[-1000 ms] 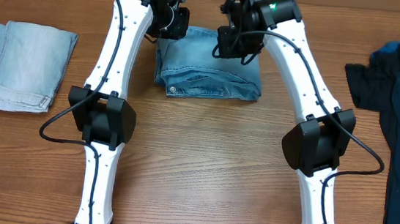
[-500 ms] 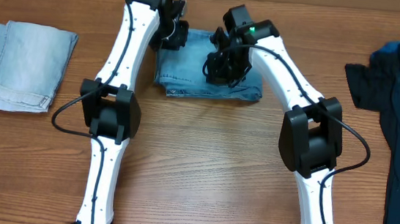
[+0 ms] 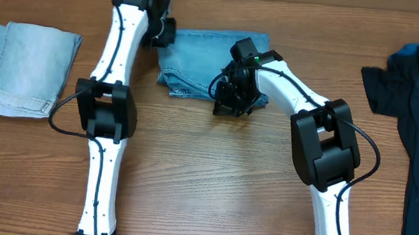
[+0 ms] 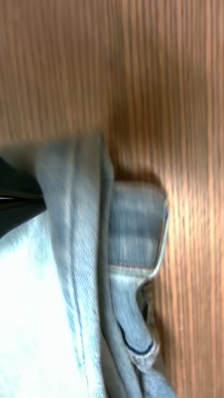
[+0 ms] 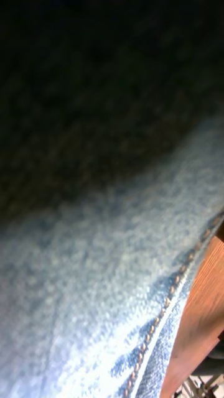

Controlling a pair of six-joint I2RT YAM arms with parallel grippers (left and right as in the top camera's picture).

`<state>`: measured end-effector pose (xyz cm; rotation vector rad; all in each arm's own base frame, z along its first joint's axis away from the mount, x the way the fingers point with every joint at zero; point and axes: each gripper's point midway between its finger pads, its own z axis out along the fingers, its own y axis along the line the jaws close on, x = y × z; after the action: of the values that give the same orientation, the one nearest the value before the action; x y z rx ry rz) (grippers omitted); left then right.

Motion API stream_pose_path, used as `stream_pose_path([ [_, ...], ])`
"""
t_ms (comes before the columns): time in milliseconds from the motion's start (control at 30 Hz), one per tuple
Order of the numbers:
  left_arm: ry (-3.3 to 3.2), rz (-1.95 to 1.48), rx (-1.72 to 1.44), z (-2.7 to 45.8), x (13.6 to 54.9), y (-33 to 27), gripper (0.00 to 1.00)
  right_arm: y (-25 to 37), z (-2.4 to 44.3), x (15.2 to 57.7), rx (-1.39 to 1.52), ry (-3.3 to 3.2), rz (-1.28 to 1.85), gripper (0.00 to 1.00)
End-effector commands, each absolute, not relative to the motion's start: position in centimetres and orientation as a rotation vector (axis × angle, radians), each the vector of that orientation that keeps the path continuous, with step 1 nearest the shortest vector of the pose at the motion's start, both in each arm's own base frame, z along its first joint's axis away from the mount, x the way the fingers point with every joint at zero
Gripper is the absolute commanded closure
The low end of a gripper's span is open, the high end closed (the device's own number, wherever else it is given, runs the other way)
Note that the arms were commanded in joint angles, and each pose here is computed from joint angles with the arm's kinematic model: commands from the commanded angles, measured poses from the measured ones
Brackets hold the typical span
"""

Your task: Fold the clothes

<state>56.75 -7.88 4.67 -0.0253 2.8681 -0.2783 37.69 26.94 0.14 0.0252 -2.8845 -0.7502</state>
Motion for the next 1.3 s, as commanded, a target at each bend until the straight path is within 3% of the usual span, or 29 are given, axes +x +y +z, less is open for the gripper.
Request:
stream_pose_path([
  [0,2.772,-0.264,-0.004,9.6,57.7,-7.4,0.96,26.2,0.5,36.2,-0.033,-2.830,-0.694,0.96],
  [167,2.675,-0.274,0.029,13.9,58.1,-8.4,0.94,27.8,6.5,38.3,0.123,-2.962,-0.858,0.96],
  [533,2.781,-0.257,0.030,9.7,57.3,-8.6,0.92,33.3,9.5,45.7,0.393,-3.229,-1.231,0.96],
  [733,2.798,-0.258,0.028,7.3,57.7,-8.7,0.92,37.2,8.3,46.5,0.595,-3.257,-1.341,0.96],
  [933,2.782,-0.261,0.030,7.0,58.2,-8.8,0.91,39.6,4.0,44.5,0.676,-3.198,-1.292,0.96],
  [1067,2.765,-0.260,0.035,7.1,58.6,-8.9,0.91,40.1,-0.2,41.7,0.557,-3.103,-1.187,0.96],
  [1267,2.745,-0.274,0.023,2.9,59.8,-9.8,0.91,40.1,-1.3,40.6,0.545,-3.064,-1.155,0.96],
])
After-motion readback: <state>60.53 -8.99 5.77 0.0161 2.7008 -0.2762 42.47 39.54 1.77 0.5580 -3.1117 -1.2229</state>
